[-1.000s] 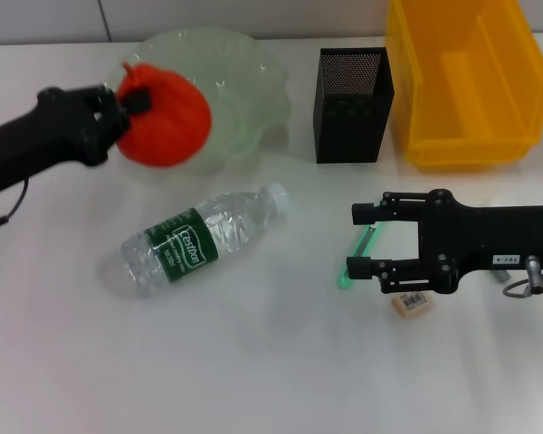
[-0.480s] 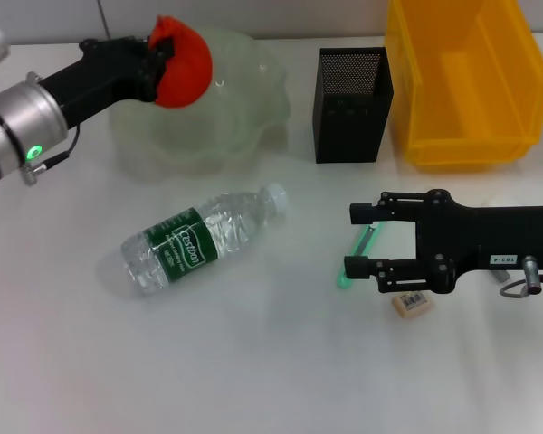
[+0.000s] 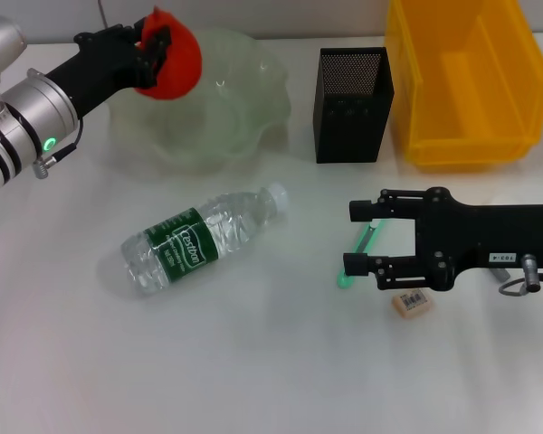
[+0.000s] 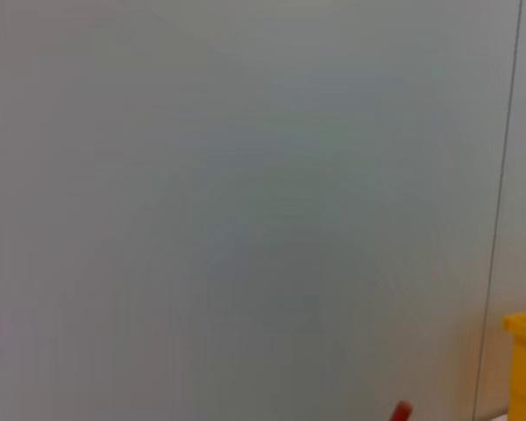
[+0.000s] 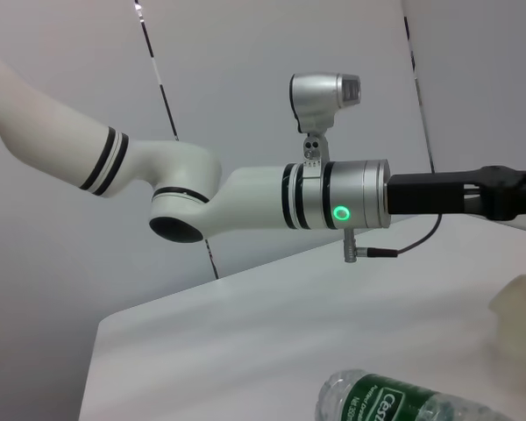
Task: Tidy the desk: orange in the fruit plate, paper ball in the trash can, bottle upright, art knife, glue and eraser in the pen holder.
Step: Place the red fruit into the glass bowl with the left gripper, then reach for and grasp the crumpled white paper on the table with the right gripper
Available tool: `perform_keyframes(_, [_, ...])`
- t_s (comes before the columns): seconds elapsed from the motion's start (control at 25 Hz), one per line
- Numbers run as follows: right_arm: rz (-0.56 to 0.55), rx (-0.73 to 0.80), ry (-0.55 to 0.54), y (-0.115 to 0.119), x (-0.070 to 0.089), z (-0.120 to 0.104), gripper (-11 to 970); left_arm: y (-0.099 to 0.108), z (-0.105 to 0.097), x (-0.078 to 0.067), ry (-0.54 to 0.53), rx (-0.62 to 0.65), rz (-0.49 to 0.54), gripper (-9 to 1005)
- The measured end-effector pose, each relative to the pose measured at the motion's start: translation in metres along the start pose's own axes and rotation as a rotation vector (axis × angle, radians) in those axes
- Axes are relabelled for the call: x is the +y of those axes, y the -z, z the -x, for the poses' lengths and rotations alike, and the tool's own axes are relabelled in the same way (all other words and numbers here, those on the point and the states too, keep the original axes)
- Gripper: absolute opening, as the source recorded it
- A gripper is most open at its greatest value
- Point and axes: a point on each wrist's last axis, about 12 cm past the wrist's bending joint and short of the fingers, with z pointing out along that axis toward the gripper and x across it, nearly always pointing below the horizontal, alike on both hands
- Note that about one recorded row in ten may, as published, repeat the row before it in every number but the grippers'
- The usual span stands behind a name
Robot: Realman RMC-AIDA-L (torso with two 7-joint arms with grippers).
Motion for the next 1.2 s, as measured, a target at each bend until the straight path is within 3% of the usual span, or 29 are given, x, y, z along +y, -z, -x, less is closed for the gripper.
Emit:
perform_keyframes(0.36, [-0.001,0.002,0.003,-0.001,-0.001,0.001,738,-0.004,0.001,-0.002,-0.008,0.007,0.002,420])
perform_keyframes(0.56, [-0.006,0.000,0.004,-0.001,-0.002,0.001,738,0.001,0.005,-0.008,0.033,-0.052,-0.064,552])
perform_keyframes(0.76, [-0.009,-0.001,0.004,0.000,-0.002,0.001,737,0.034,0.012,-0.015,0.131,-0.128,-0.289,806])
perform_keyframes(0.8, [-0.010,-0.001,0.004,0.000,-0.002,0.001,737,0.053,0.012,-0.019,0.144,-0.114,-0.394,806])
perform_keyframes(0.92, [-0.011,-0.001,0.004,0.000,-0.002,0.002,737,0.069,0.012,-0.023,0.141,-0.099,-0.485,807])
perform_keyframes(0.96, [-0.011,-0.001,0.005,0.000,-0.002,0.002,737,0.087,0.011,-0.028,0.145,-0.075,-0.601,807])
perform_keyframes(1.08, [-0.009,-0.002,0.011,-0.001,-0.004,0.004,736,0.096,0.009,-0.030,0.157,-0.052,-0.657,804])
perform_keyframes(1.2, [-0.004,0.000,0.012,-0.002,-0.006,0.008,736,0.108,-0.004,-0.038,0.202,0.069,-0.760,802])
